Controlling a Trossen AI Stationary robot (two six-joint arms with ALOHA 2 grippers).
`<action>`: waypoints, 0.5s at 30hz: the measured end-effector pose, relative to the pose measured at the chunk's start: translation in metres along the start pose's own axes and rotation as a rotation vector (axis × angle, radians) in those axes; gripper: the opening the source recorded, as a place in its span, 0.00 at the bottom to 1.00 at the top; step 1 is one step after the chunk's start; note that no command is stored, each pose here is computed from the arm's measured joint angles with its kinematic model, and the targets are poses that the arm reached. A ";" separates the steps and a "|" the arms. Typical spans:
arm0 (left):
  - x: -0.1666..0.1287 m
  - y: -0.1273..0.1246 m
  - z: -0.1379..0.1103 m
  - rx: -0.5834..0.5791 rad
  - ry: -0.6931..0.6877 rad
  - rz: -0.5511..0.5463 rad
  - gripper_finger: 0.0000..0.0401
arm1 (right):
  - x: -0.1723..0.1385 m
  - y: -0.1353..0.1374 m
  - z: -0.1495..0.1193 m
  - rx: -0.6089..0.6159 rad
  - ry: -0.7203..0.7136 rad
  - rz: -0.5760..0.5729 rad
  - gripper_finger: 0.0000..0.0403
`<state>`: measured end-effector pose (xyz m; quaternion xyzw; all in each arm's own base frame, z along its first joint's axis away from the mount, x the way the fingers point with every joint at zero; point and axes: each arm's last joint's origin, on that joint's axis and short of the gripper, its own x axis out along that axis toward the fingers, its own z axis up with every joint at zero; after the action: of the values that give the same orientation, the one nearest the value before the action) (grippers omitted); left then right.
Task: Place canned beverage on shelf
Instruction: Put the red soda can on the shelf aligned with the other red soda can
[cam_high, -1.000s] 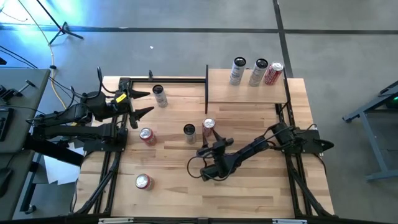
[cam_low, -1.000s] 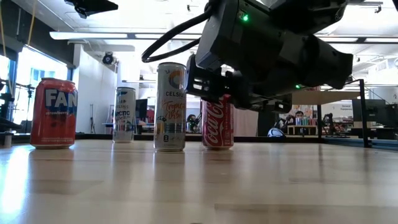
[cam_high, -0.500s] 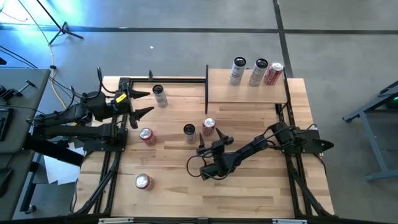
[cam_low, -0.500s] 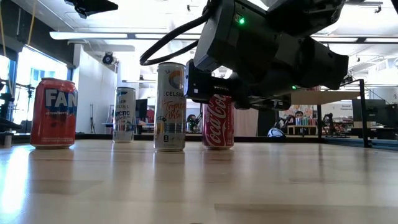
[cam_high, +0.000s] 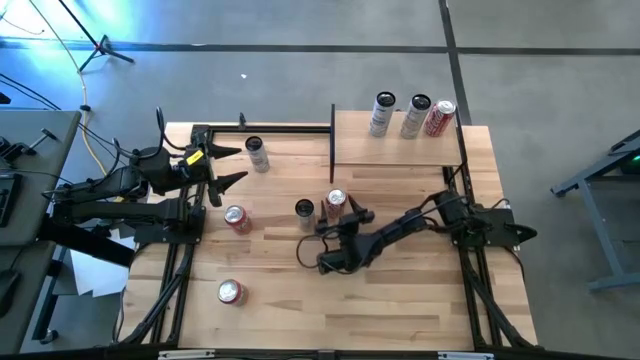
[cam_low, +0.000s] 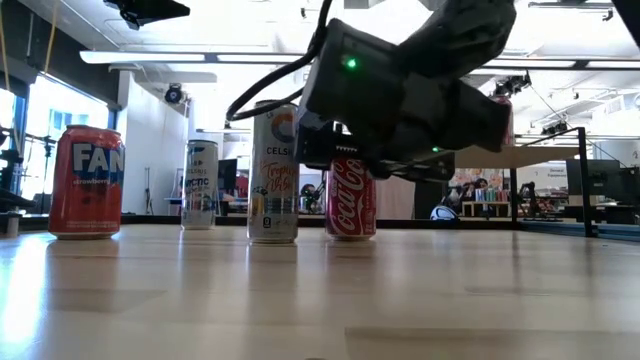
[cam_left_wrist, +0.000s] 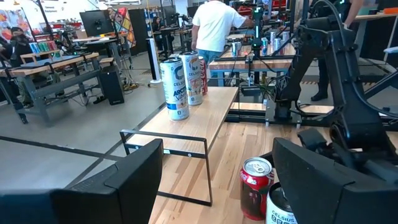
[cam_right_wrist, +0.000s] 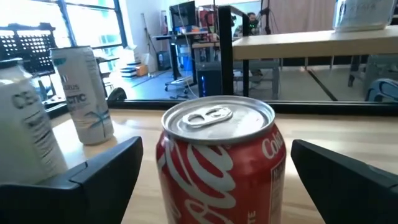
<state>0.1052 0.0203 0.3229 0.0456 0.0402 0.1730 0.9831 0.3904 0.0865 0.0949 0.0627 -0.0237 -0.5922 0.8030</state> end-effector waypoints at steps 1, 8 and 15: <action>0.000 0.000 0.000 0.000 0.000 0.000 0.70 | 0.002 0.000 0.000 0.003 0.006 -0.003 0.99; 0.000 0.000 0.000 0.000 0.000 0.000 0.70 | 0.015 -0.001 -0.001 0.007 0.053 -0.026 0.99; 0.000 0.000 0.000 0.000 0.000 0.001 0.70 | 0.027 -0.002 -0.002 0.019 0.111 -0.044 0.99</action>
<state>0.1052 0.0203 0.3228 0.0458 0.0403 0.1732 0.9830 0.3973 0.0603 0.0918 0.1036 0.0164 -0.6052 0.7891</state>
